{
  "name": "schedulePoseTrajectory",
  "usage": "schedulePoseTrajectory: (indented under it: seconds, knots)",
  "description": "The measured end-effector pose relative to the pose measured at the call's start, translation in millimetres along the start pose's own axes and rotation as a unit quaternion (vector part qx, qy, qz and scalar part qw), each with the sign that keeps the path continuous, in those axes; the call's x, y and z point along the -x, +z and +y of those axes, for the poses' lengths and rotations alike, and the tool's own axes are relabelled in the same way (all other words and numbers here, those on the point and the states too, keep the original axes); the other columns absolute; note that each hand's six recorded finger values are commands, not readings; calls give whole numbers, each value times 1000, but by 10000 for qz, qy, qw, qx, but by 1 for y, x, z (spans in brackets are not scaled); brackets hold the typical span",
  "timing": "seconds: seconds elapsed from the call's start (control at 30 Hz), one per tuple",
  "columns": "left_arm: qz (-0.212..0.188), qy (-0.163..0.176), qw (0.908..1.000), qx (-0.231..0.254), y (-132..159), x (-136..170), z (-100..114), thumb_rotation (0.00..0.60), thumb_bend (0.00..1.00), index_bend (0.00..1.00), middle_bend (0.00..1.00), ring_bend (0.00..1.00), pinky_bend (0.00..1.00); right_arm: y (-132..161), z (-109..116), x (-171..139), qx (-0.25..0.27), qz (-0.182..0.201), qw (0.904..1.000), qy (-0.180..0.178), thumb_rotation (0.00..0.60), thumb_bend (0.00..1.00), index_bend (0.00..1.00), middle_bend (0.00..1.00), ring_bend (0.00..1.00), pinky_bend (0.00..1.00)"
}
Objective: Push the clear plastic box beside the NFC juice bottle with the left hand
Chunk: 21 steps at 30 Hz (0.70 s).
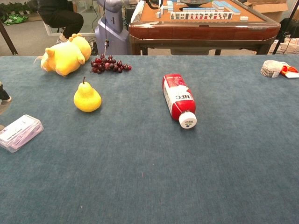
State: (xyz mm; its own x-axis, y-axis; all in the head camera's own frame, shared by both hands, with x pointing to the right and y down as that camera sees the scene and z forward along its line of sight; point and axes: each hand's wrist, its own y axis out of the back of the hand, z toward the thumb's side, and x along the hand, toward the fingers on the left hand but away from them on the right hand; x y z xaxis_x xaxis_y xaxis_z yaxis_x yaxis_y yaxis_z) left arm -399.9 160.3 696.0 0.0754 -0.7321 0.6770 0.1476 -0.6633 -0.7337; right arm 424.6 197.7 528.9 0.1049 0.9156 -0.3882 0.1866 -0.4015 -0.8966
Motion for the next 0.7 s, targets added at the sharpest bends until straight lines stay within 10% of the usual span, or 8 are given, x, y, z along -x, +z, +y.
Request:
schedulePoseTrajectory:
  seconds: [0.7]
  knots:
    - [-248,-50,9991,348,28,0,3,600,0,764,1000,1000,1000,-1,0,1,20,-12,10000,13,600,14,228,269,162,486]
